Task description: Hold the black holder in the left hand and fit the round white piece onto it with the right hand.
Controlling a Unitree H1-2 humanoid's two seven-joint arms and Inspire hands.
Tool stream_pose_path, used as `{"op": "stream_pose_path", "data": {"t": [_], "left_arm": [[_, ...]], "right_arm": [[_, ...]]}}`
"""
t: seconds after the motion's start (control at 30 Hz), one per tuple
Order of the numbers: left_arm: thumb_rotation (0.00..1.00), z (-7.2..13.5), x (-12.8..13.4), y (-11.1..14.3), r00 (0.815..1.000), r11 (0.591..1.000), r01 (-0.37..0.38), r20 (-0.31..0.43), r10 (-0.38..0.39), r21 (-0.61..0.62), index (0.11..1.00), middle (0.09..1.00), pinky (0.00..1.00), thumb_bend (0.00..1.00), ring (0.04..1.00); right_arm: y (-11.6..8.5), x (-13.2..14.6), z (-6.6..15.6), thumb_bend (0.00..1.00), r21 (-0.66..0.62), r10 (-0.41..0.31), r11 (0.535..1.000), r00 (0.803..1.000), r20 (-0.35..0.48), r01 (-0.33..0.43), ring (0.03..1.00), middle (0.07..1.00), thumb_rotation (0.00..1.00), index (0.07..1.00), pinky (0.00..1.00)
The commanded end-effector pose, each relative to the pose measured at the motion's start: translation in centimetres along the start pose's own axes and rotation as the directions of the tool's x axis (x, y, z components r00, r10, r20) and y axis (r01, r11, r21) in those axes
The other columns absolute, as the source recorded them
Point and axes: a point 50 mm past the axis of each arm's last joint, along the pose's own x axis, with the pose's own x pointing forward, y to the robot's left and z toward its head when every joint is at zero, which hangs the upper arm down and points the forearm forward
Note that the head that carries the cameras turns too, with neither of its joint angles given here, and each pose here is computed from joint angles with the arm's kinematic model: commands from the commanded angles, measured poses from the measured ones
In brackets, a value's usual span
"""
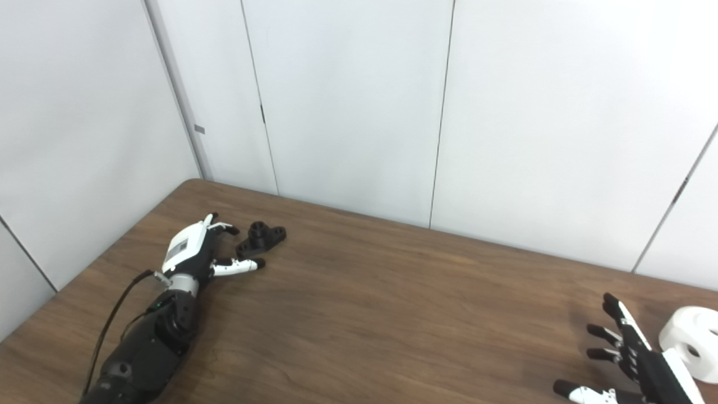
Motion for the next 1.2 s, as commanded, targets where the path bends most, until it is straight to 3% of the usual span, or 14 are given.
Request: {"op": "stream_pose_path", "data": {"t": [0.0, 0.67, 1.03, 1.17], "left_arm": [[0.40, 1.4, 1.4, 1.6, 0.998, 0.998, -0.058, 0.039, 0.059, -0.011, 0.767, 1.000, 1.00, 0.96, 1.000], [0.35, 0.3, 1.5, 0.1, 1.000, 0.998, -0.030, -0.007, 0.030, -0.053, 0.775, 1.000, 1.00, 0.94, 1.000], [0.35, 0.6, 1.4, -1.1, 1.000, 0.995, -0.005, 0.013, 0.007, -0.100, 0.760, 1.000, 1.00, 0.95, 1.000], [0.29, 0.9, 1.3, -1.4, 1.000, 0.993, 0.011, 0.018, -0.009, -0.121, 0.748, 1.000, 1.00, 0.92, 1.000]], "right_arm": [[-1.3, 0.6, 2.1, 0.79, -0.031, -0.009, 0.999, 0.996, 0.093, 0.012, 0.868, 0.984, 0.20, 0.985, 0.73], [-1.5, -0.1, 2.2, 0.79, -0.048, -0.014, 0.999, 0.996, 0.089, 0.018, 0.853, 0.980, 0.19, 0.983, 0.70], [-1.7, -0.3, 2.1, 0.79, -0.060, -0.019, 0.998, 0.996, 0.090, 0.024, 0.852, 0.974, 0.22, 0.979, 0.72], [-1.8, -0.2, 2.0, 0.79, -0.059, -0.019, 0.998, 0.996, 0.088, 0.024, 0.851, 0.975, 0.23, 0.981, 0.71]]}}
